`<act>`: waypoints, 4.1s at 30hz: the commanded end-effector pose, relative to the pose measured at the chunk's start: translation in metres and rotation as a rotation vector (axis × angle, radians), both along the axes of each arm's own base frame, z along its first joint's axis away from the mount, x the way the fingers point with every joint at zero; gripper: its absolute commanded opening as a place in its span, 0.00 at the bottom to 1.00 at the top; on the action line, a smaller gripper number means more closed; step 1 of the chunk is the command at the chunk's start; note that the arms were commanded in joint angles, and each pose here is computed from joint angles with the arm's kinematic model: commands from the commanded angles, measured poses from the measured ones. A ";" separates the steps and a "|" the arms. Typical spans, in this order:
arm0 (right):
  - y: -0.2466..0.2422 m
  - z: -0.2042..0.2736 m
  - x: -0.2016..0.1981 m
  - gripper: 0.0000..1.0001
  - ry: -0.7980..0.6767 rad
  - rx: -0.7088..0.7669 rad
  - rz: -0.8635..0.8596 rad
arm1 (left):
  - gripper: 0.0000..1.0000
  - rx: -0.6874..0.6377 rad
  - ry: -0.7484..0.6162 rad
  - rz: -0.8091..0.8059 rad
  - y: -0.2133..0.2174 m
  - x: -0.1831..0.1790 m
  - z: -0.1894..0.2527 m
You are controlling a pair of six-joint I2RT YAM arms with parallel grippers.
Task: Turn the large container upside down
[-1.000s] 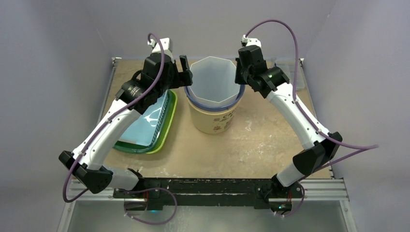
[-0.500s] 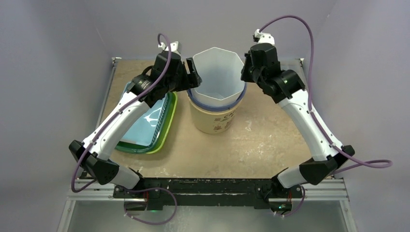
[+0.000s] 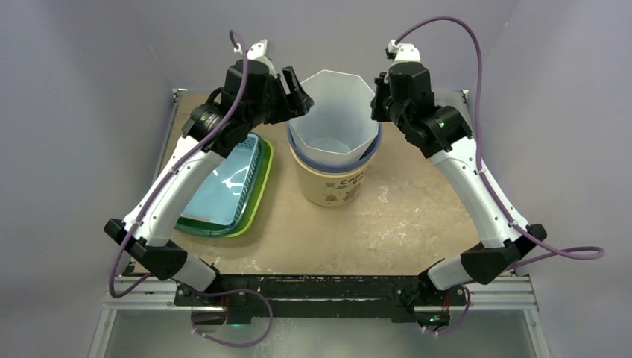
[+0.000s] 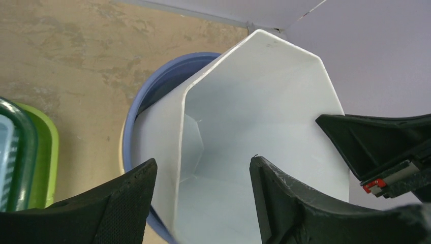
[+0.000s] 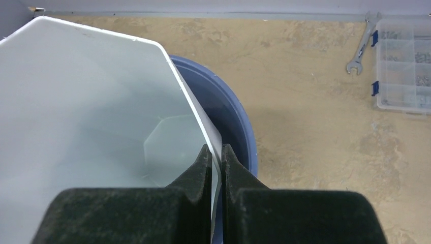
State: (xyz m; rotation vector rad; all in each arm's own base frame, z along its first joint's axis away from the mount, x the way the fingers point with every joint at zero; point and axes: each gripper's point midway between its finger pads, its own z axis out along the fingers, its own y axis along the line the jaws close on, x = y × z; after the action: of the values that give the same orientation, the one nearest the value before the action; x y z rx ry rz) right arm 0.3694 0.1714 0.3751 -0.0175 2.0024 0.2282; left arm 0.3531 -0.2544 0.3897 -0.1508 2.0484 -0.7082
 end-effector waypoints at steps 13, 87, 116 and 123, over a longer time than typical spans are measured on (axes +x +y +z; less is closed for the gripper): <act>0.037 0.088 -0.019 0.00 -0.183 0.217 0.209 | 0.50 0.157 -0.067 -0.015 0.038 -0.027 0.003; 0.047 -0.062 -0.146 0.67 0.081 0.524 0.454 | 0.00 -0.371 -0.348 0.080 0.079 -0.001 0.100; 0.028 -0.101 -0.074 0.75 0.150 0.551 0.038 | 0.00 -0.423 -0.456 0.192 0.138 -0.103 0.114; -0.007 -0.088 -0.086 0.77 0.066 0.522 -0.065 | 0.00 -0.473 -0.481 0.171 0.146 -0.136 0.122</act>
State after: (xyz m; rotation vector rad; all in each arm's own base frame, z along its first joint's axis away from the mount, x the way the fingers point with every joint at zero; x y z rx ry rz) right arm 0.2832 0.1903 0.2723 0.3134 2.0236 0.7967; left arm 0.2424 -0.1155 0.4735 -0.3689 1.5137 -0.9038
